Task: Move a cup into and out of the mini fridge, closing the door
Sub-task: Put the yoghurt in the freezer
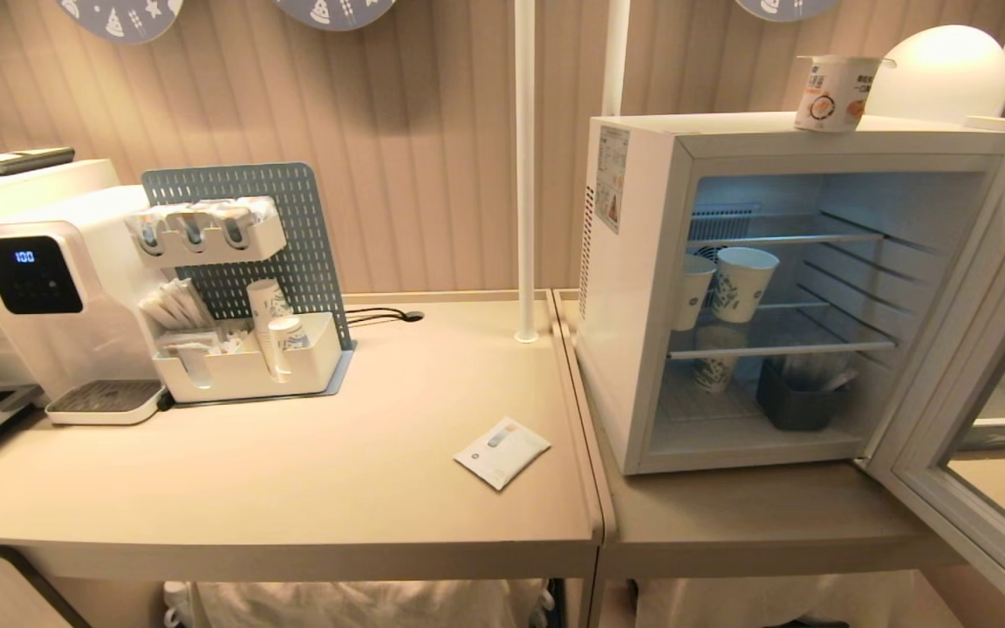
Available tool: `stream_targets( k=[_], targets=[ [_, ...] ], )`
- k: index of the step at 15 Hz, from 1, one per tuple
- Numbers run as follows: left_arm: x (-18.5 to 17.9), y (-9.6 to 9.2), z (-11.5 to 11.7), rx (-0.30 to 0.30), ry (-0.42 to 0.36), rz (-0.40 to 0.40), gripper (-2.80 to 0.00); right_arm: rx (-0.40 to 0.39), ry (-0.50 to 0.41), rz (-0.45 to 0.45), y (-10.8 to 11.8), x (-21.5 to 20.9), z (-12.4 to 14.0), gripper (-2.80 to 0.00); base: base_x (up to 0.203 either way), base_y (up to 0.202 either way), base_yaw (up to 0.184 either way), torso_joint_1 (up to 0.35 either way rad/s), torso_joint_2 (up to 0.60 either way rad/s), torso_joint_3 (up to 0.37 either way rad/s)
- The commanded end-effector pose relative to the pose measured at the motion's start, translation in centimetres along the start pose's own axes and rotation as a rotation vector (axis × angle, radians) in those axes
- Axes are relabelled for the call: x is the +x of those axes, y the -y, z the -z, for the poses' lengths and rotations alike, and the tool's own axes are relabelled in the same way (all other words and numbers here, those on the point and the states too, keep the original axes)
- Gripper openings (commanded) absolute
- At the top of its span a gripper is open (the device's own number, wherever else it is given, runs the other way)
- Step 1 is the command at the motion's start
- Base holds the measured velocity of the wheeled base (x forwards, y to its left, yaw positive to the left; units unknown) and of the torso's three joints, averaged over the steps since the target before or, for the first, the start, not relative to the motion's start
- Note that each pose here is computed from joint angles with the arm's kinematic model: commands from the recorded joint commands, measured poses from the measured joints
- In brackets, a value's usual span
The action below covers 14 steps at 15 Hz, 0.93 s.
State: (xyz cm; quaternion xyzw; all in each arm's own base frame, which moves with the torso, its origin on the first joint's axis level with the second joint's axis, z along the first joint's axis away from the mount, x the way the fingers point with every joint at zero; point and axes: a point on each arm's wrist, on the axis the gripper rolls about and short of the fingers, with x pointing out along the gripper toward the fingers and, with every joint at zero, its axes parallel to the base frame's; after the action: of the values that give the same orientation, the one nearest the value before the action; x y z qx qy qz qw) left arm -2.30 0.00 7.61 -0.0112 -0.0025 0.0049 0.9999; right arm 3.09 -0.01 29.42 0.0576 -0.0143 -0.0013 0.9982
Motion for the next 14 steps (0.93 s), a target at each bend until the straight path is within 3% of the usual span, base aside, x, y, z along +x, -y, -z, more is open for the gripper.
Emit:
stream_targets(
  k=[1, 2, 3, 8, 10, 14],
  targets=[
    [0.0, 0.0, 0.0, -0.001, 0.000, -0.001, -2.80, -0.009, -0.136, -0.025, -0.4, 7.2, -2.0, -2.80, 0.000, 0.000, 0.000, 0.000, 0.00, 0.000],
    [0.0, 0.0, 0.0, -0.001, -0.001, -0.001, -2.80, -0.013, -0.148, -0.036, -0.5, 9.3, -3.0, -2.80, 0.000, 0.000, 0.000, 0.000, 0.00, 0.000],
    [0.0, 0.0, 0.0, -0.001, 0.000, 0.000, -2.80, -0.016, -0.154, -0.045, -0.7, 11.4, -4.1, 0.00, 0.000, 0.000, 0.000, 0.000, 0.00, 0.000],
    [0.0, 0.0, 0.0, -0.002, 0.000, -0.001, -2.80, -0.011, -0.184, -0.176, -2.9, 21.6, -7.0, 0.00, 0.000, 0.000, 0.000, 0.000, 0.00, 0.000],
    [0.0, 0.0, 0.0, -0.002, 0.000, -0.001, -2.80, -0.008, -0.210, -0.233, -4.5, 24.1, -7.0, 0.00, 0.000, 0.000, 0.000, 0.000, 0.00, 0.000],
    [0.0, 0.0, 0.0, -0.004, 0.000, -0.001, -2.80, 0.015, -0.236, -0.248, -5.4, 27.7, -6.4, 0.00, 0.000, 0.000, 0.000, 0.000, 0.00, 0.000]
  ],
)
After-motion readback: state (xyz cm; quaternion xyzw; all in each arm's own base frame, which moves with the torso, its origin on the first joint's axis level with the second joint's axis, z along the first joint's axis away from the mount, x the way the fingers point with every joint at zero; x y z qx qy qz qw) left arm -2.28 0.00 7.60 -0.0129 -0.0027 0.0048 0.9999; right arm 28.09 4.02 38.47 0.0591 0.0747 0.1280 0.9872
